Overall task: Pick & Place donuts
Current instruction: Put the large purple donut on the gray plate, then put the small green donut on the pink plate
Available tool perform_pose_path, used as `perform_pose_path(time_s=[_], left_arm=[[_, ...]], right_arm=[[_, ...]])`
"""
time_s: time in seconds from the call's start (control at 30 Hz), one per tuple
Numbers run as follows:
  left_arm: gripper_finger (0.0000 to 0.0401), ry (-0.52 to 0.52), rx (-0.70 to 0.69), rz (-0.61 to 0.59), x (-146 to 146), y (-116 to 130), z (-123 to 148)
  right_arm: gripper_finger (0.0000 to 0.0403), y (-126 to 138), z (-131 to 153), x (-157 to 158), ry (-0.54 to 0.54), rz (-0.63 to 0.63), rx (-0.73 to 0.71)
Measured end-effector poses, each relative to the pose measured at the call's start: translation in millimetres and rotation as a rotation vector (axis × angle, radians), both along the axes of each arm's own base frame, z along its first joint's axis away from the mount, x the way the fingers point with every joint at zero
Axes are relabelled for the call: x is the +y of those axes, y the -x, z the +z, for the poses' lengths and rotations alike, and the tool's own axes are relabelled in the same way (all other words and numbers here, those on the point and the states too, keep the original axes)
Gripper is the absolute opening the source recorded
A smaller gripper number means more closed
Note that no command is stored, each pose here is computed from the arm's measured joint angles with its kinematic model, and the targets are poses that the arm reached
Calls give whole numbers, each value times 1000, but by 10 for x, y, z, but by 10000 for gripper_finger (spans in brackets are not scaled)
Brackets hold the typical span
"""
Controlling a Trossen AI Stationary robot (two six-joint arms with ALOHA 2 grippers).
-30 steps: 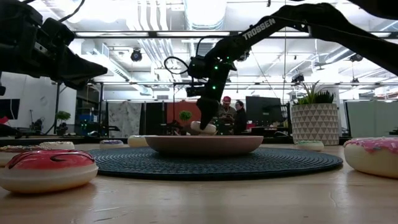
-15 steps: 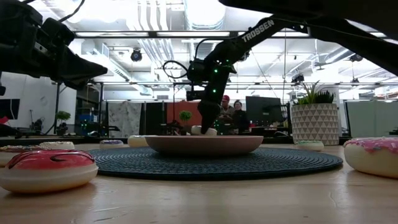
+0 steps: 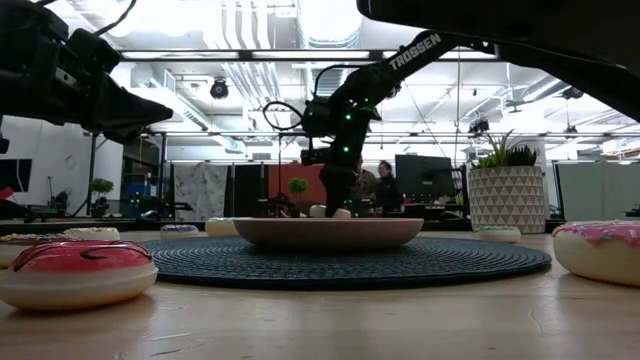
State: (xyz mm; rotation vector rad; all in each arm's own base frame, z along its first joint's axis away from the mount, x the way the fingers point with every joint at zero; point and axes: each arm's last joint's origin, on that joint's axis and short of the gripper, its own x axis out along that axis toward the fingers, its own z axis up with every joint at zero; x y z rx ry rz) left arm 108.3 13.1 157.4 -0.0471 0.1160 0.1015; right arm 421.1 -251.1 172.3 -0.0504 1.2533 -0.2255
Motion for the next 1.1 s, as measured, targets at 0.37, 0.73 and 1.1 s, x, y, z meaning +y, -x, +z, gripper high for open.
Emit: perform_pose_path(time_s=[0.37,0.73,1.1], left_arm=[[0,0,0,0,0,0,0],[0,0,0,0,0,0,-1],[0,0,0,0,0,0,0]], right_arm=[[179,1,-4,1,1,3,1],[189,11,77,4,2,2,-2],[190,82,655,167,51,20,-84]])
